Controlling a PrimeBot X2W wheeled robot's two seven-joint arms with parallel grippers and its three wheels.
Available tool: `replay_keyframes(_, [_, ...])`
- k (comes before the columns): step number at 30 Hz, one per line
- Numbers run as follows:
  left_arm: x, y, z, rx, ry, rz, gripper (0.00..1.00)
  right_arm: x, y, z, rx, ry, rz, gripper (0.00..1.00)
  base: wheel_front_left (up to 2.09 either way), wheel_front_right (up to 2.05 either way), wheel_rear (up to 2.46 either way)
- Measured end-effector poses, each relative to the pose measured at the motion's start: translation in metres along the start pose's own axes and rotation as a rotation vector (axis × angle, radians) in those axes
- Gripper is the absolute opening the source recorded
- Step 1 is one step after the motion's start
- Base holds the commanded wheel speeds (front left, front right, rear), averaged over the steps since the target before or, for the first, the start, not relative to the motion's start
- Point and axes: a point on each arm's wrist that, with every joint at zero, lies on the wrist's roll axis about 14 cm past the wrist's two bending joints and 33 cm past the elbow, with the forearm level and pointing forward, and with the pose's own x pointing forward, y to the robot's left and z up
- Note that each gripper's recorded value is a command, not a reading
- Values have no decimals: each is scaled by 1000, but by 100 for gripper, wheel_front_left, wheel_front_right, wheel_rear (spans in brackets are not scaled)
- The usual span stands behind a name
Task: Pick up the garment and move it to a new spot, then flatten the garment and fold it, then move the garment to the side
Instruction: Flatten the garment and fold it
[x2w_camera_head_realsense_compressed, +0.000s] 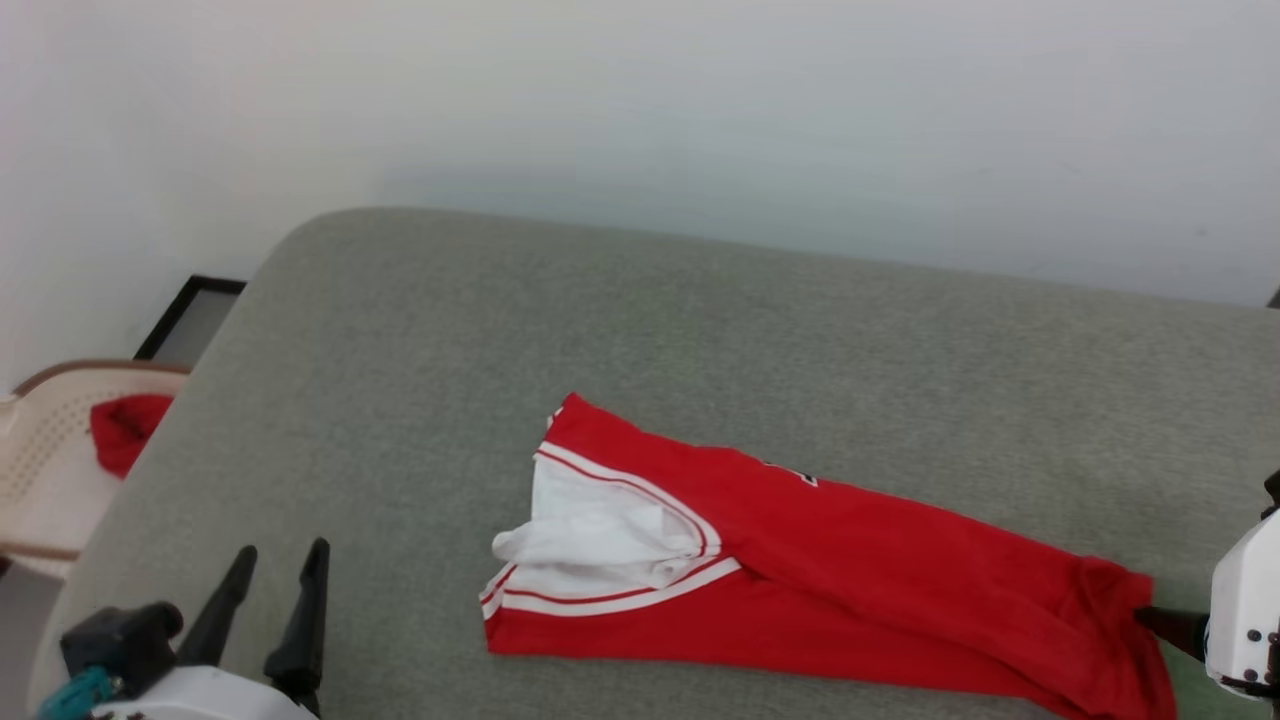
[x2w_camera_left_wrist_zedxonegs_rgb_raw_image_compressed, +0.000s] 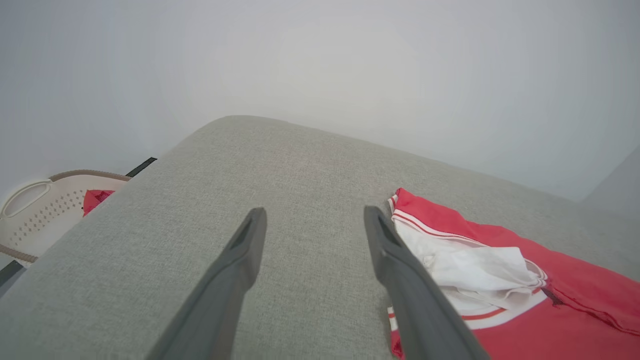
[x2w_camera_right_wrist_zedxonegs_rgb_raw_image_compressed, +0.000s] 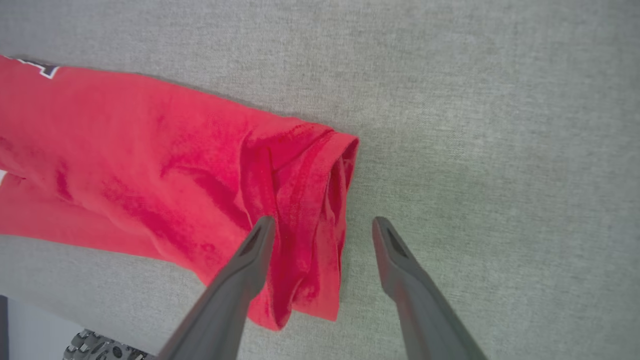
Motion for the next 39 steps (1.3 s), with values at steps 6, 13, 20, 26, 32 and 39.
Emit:
replay_keyframes(6, [-9,12,-5,-19,-14,48,100,23,1,-12,18,99,-11,100,0,0,0])
replay_keyframes(13, [-17,26,-9,-34,-29,109,100,49,9,-26,21,206,-8,100,0,0,0])
replay_keyframes(20, [-20,33,-11,-49,-45,150,100,63,16,-30,-1,250,7,0,0,0,0])
replay_keyframes(26, [-20,33,-7,-38,-73,150,100,69,25,-27,29,227,52,0,0,0,0])
replay_keyframes(32, [-23,32,-7,-41,-90,156,100,67,20,-24,32,198,46,0,0,0,0])
replay_keyframes(39, [-24,29,-9,-46,-95,145,100,55,-1,-14,35,135,4,0,0,0,0])
